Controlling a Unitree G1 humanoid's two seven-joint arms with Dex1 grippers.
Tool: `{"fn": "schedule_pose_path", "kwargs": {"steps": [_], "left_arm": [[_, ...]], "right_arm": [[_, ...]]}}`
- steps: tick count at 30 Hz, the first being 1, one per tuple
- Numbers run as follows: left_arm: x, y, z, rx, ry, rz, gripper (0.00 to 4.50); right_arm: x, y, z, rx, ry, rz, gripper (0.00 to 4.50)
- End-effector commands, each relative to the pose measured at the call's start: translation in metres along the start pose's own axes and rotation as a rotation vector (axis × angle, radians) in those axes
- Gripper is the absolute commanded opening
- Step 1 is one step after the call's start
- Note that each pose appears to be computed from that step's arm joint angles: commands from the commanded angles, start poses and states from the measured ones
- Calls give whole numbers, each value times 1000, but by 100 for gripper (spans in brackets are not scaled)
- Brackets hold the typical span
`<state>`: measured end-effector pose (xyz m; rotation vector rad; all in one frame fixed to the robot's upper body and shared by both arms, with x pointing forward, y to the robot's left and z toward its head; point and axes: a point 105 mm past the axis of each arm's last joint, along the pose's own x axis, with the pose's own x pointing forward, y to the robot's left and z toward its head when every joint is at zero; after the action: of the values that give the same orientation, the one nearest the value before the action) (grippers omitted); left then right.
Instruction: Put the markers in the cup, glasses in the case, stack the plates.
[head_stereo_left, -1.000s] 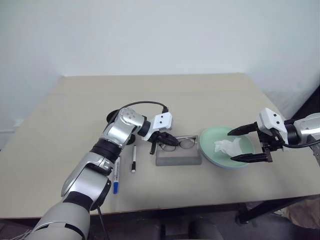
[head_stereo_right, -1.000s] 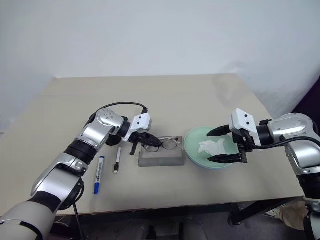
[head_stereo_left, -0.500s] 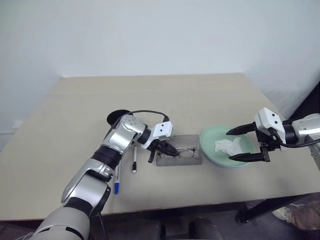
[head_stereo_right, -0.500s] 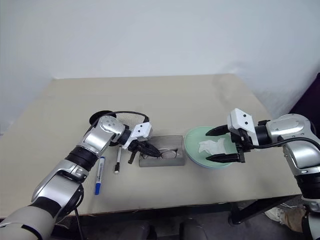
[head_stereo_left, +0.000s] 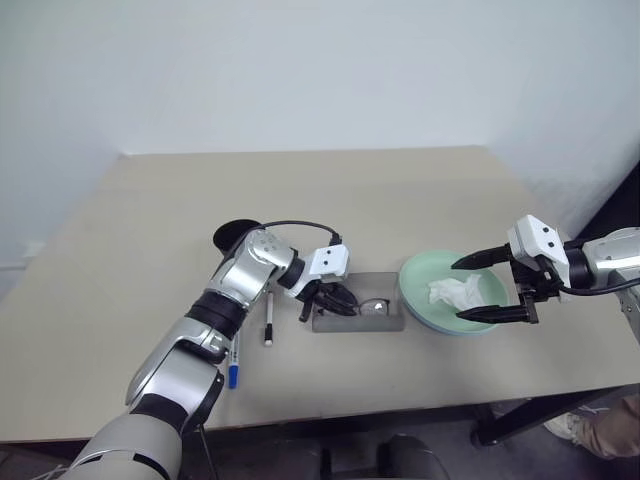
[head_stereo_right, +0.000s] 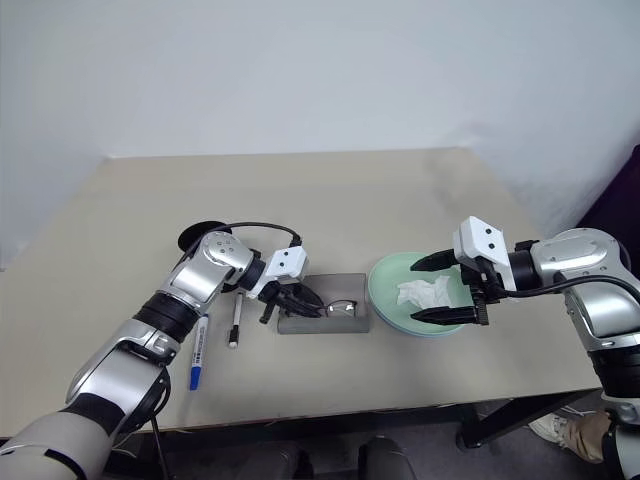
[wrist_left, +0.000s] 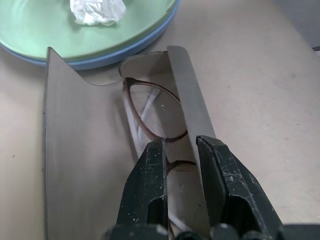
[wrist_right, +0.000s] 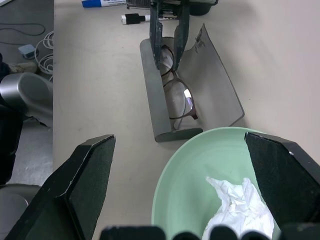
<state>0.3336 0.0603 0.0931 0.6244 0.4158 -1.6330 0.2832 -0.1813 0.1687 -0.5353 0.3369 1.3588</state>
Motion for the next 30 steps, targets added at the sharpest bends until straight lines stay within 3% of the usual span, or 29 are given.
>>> {"fn": "schedule_pose_path", "kwargs": {"steps": [1, 6, 8, 11, 18, 30], "left_arm": [[-19, 13, 33, 80, -77, 53, 94], [-37, 33, 63, 85, -162, 151, 94], [-40, 42, 64, 77, -164, 199, 58], [-40, 51, 59, 69, -157, 259, 5], [-29, 68, 29, 32, -60, 386, 5], [-5, 45, 13, 42, -7, 249, 5]], "right_arm": [[-3, -1, 10, -47, -11, -13, 450], [-2, -3, 10, -48, -10, -13, 450], [-1, -4, 11, -52, -13, -13, 450], [0, -5, 12, -57, -16, -12, 450], [0, -5, 12, -58, -16, -11, 450], [0, -3, 14, -57, -25, -14, 450]]}}
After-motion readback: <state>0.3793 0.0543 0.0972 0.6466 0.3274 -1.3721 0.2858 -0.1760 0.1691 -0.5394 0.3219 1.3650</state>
